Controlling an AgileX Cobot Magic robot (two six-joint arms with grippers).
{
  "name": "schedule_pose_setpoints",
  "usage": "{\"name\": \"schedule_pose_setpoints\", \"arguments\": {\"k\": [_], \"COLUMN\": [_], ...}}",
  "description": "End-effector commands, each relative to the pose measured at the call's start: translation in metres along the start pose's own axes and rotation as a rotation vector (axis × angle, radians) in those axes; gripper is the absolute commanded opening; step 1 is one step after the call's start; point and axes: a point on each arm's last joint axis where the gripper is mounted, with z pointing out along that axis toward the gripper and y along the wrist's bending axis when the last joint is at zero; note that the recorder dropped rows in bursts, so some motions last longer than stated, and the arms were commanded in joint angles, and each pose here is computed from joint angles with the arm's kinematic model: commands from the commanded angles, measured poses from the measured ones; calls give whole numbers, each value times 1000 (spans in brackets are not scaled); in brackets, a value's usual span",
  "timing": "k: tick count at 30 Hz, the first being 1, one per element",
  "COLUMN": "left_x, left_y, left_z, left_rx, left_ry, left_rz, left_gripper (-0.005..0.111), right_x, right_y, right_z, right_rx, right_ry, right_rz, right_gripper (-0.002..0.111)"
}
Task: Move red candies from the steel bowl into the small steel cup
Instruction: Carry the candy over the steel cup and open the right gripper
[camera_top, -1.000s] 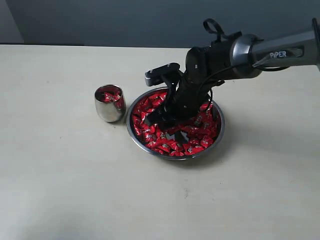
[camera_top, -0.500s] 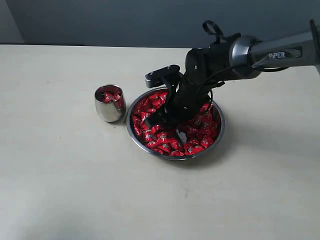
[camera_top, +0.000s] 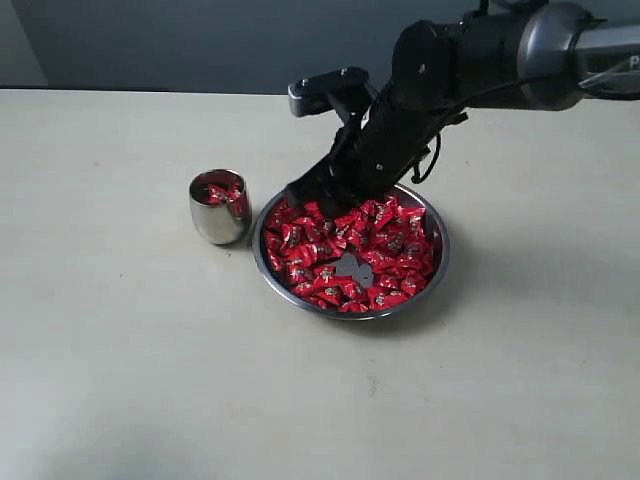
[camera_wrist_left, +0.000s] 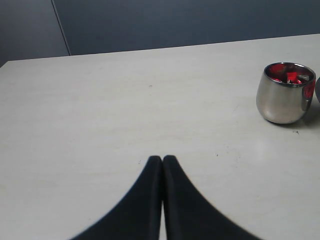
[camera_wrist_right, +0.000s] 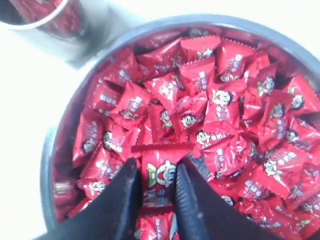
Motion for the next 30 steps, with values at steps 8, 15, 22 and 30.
{"name": "schedule_pose_setpoints", "arguments": {"k": [8,15,22,30], "left_x": [-3,-3,-3,-3], "left_y": [0,0,0,0], "left_z": [-1,-1,-1,-1], "left_rx": [4,4,4,4], "left_ry": [-20,-20,-20,-18], "left_rz": [2,2,2,2], "left_gripper": [0,0,0,0], "right_x": [-61,-89,-85,-82], "right_y": [62,77,73,70], "right_z": [-17,17,57,69], "right_rx": [-81,-96,-95,-75], "right_ry": [-179,-154,-89,-78], "right_rz": [-154,-206,-203,-215], "right_gripper": [12,12,12,30]}}
